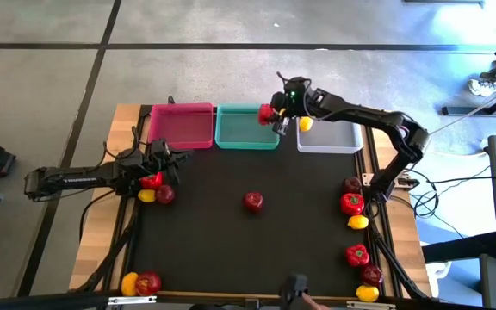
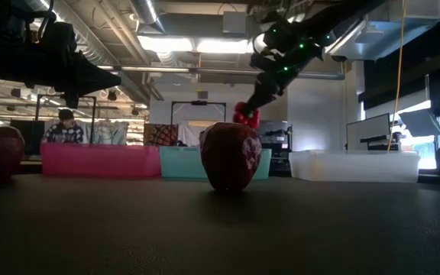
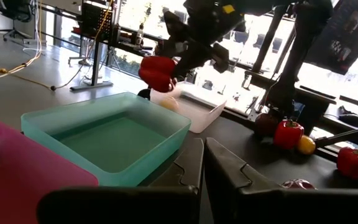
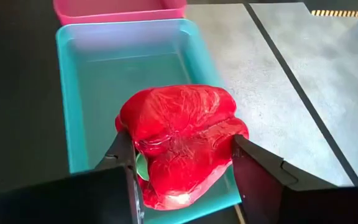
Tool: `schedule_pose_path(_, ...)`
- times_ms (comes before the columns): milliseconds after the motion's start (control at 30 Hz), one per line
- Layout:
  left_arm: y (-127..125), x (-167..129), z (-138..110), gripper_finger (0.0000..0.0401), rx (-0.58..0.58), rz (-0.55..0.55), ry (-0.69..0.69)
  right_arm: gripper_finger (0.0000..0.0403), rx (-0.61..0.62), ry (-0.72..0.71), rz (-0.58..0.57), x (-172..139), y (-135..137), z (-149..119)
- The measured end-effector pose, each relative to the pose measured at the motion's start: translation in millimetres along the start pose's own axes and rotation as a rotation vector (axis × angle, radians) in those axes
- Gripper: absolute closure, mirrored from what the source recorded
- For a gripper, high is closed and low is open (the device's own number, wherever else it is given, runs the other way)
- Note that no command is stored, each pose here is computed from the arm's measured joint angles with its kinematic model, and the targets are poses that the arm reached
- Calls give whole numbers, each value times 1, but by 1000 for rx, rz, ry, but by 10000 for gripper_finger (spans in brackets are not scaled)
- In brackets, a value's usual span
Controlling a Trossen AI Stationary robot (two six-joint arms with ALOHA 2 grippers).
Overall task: Sort produce into baskets
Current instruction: Put the red bell pepper into the green bin
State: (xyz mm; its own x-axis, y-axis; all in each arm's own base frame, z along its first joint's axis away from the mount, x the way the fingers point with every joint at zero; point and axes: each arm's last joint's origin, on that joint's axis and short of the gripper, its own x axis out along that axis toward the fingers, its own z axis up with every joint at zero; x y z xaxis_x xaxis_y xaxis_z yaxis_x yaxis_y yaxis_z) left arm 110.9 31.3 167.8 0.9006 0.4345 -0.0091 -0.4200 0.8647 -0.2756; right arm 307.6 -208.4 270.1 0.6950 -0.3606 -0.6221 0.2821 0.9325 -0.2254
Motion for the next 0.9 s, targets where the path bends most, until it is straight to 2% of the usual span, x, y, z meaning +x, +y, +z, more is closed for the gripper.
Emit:
schedule_pose_path(167,0,0,0,391,3,0,0,254,20,-8,-25,2,-9,-7)
schedule_pose_path(267,0,0,0,391,3,0,0,254,55,-25,1,3,-9,-10)
schedule_pose_path(400,0,0,0,391,2,0,-1,254,97,-45,75,4,-6,-10)
schedule_pose_path(567,0,0,2,387,-4,-1,-19,254,95,-87,186,5,10,-3)
schedule_pose_path(700,0,0,3,353,-10,0,-29,254,67,-91,248,6,27,2)
schedule_pose_path(900,0,0,3,258,15,1,-31,254,19,-124,371,5,55,11)
